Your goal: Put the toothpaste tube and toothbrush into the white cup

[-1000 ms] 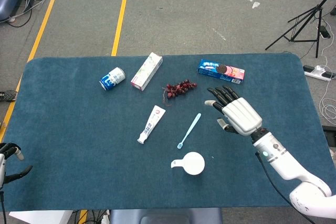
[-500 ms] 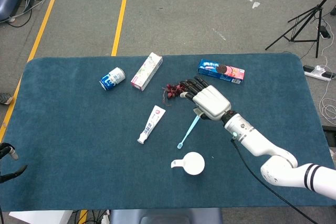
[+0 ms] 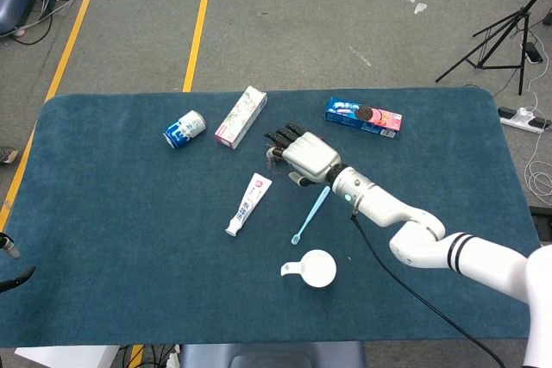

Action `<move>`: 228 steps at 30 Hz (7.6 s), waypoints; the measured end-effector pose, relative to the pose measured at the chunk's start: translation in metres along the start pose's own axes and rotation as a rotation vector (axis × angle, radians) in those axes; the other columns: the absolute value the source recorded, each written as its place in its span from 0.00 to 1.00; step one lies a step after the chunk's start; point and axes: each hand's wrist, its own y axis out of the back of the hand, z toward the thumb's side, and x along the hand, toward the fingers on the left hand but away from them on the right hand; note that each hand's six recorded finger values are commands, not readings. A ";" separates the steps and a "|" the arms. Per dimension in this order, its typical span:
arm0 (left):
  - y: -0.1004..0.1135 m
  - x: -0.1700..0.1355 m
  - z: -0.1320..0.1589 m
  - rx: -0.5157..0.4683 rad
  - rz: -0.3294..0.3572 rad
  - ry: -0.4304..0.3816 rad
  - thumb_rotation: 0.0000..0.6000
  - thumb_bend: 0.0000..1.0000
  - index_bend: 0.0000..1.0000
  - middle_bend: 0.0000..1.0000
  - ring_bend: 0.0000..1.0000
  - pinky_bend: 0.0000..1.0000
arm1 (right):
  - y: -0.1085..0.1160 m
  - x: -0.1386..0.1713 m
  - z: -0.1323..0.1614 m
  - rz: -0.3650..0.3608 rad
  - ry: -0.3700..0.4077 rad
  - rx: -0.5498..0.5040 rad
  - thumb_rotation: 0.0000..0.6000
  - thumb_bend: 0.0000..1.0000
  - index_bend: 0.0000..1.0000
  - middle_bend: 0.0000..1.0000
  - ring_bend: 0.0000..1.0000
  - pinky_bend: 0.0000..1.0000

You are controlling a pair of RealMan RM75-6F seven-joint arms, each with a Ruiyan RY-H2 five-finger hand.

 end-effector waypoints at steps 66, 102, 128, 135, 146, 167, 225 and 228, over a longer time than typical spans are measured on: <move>0.003 0.001 -0.037 0.002 0.004 0.138 1.00 0.10 0.59 0.42 0.31 0.32 | -0.091 -0.084 0.061 0.207 0.228 0.024 1.00 0.51 0.29 0.01 0.00 0.07; 0.002 -0.001 -0.030 0.003 0.001 0.117 1.00 0.10 0.59 0.42 0.31 0.32 | -0.084 -0.071 0.054 0.195 0.236 0.032 1.00 0.56 0.42 0.00 0.00 0.07; 0.001 -0.005 -0.019 0.018 0.000 0.084 1.00 0.10 0.59 0.42 0.31 0.32 | -0.090 -0.028 0.050 0.169 0.257 0.029 1.00 0.20 0.37 0.00 0.00 0.07; 0.001 -0.005 -0.017 0.022 0.001 0.078 1.00 0.10 0.59 0.42 0.31 0.32 | -0.093 -0.022 0.054 0.177 0.263 0.029 1.00 0.20 0.37 0.00 0.00 0.07; 0.002 -0.006 -0.016 0.020 0.005 0.077 1.00 0.10 0.59 0.42 0.31 0.32 | -0.110 -0.026 0.068 0.208 0.276 0.025 1.00 0.20 0.37 0.00 0.00 0.07; 0.003 -0.006 -0.017 0.014 0.010 0.076 1.00 0.10 0.59 0.42 0.31 0.32 | -0.118 -0.034 0.071 0.211 0.272 0.025 1.00 0.22 0.50 0.01 0.00 0.07; 0.001 -0.017 0.017 0.015 0.002 -0.049 1.00 0.10 0.59 0.42 0.31 0.32 | 0.018 0.083 0.037 -0.289 0.111 -0.173 1.00 0.27 0.61 0.07 0.00 0.07; 0.000 -0.017 0.020 0.020 0.000 -0.057 1.00 0.10 0.59 0.42 0.31 0.32 | 0.029 0.100 0.038 -0.310 0.108 -0.198 1.00 0.27 0.61 0.08 0.00 0.07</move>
